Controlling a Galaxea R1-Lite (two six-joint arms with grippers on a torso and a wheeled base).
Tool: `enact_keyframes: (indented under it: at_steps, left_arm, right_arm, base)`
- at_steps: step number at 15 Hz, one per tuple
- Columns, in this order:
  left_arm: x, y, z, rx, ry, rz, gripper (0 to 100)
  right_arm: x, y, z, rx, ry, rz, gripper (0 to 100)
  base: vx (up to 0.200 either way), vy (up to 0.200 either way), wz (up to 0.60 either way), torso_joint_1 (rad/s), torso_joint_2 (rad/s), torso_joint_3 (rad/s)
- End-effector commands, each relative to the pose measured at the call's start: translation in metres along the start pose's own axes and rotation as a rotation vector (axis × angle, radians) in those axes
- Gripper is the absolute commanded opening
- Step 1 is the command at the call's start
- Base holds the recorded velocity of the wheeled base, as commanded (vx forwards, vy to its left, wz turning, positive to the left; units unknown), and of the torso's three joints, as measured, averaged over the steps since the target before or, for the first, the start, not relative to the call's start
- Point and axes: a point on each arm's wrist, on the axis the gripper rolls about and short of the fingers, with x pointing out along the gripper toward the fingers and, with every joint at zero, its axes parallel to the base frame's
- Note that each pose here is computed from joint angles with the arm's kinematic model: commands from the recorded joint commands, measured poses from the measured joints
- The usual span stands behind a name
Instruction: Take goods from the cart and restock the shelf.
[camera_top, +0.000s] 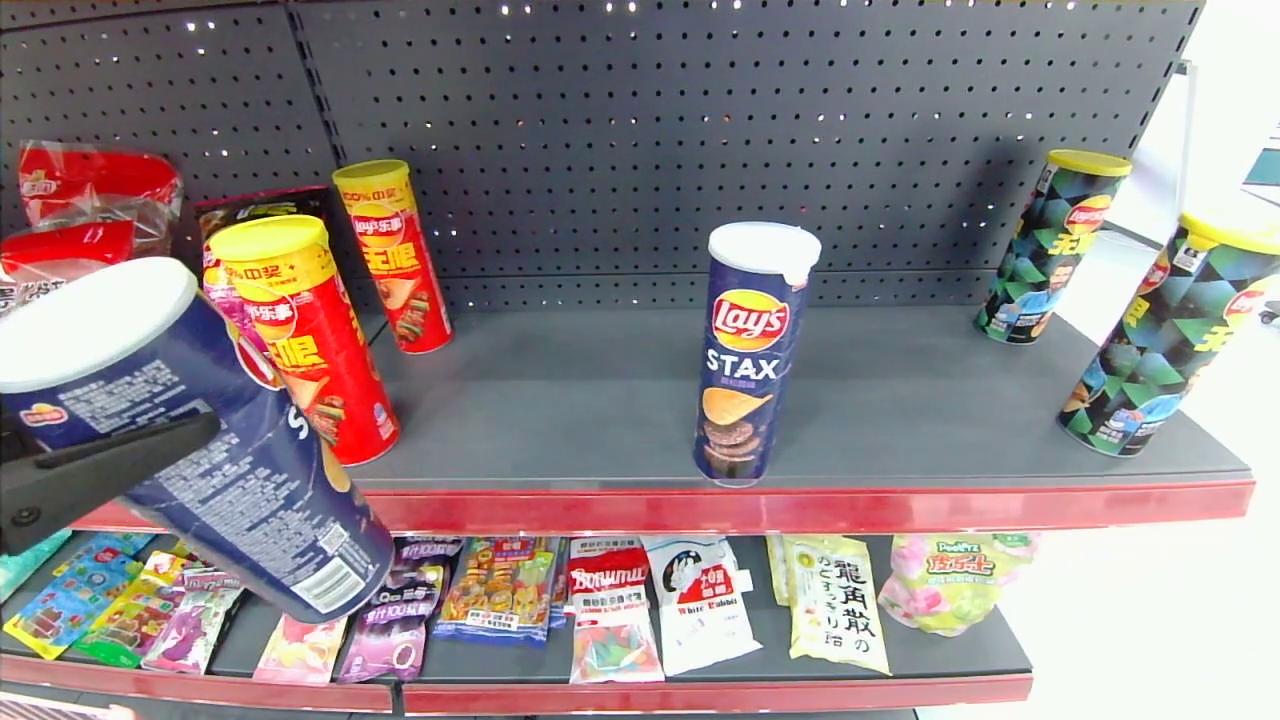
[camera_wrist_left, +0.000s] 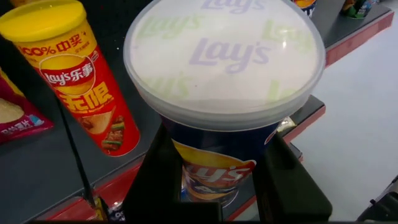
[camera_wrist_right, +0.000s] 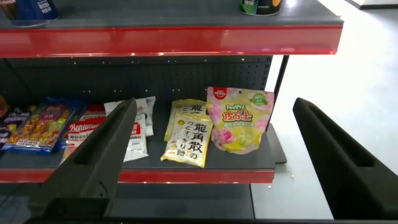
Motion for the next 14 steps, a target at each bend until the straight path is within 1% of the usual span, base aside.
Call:
enact_keyframes:
  at_steps: [1, 2, 4, 5, 6, 7, 9, 10, 12, 13, 14]
  left_arm:
    - [0.027, 0.004, 0.004, -0.013, 0.043, -0.089, 0]
    - [0.030, 0.004, 0.005, -0.013, 0.044, -0.099, 0]
    - [0.046, 0.007, 0.019, -0.002, 0.032, -0.135, 0]
    - [0.056, 0.008, 0.023, 0.013, 0.024, -0.148, 0]
    - [0.069, 0.011, 0.025, 0.020, 0.016, -0.153, 0]
    - [0.085, 0.018, 0.027, 0.023, 0.008, -0.141, 0]
    - [0.116, 0.030, 0.041, 0.033, -0.017, -0.142, 0]
    - [0.130, 0.033, 0.048, 0.039, -0.025, -0.156, 0]
    - [0.162, 0.040, 0.052, 0.034, -0.019, -0.177, 0]
    - [0.176, 0.040, 0.052, 0.038, -0.026, -0.192, 0]
    - [0.191, 0.038, 0.055, 0.051, -0.051, -0.208, 0]
  right_arm:
    - [0.000, 0.000, 0.000, 0.000, -0.001, 0.001, 100]
    - [0.000, 0.000, 0.000, 0.000, -0.001, 0.000, 100]
    - [0.000, 0.000, 0.000, 0.000, -0.001, 0.000, 100]
    - [0.000, 0.000, 0.000, 0.000, -0.001, 0.000, 100]
    - [0.000, 0.000, 0.000, 0.000, -0.001, 0.000, 100]
    - [0.000, 0.000, 0.000, 0.000, -0.001, 0.000, 100]
    - [0.000, 0.000, 0.000, 0.000, -0.001, 0.001, 100]
    - [0.000, 0.000, 0.000, 0.000, -0.001, 0.000, 100]
    - [0.000, 0.000, 0.000, 0.000, -0.001, 0.000, 100]
    - [0.000, 0.000, 0.000, 0.000, -0.001, 0.000, 100]
    - [0.000, 0.000, 0.000, 0.000, -0.001, 0.001, 100]
  base:
    - [0.000, 0.000, 0.00, 0.000, 0.00, 0.000]
    - [0.000, 0.000, 0.00, 0.000, 0.00, 0.000]
    - [0.000, 0.000, 0.00, 0.000, 0.00, 0.000]
    - [0.000, 0.000, 0.00, 0.000, 0.00, 0.000]
    - [0.000, 0.000, 0.00, 0.000, 0.00, 0.000]
    - [0.000, 0.000, 0.00, 0.000, 0.00, 0.000]
    - [0.000, 0.000, 0.00, 0.000, 0.00, 0.000]
    - [0.000, 0.000, 0.00, 0.000, 0.00, 0.000]
    - [0.000, 0.000, 0.00, 0.000, 0.00, 0.000]
    - [0.000, 0.000, 0.00, 0.000, 0.00, 0.000]
    - [0.000, 0.000, 0.00, 0.000, 0.00, 0.000]
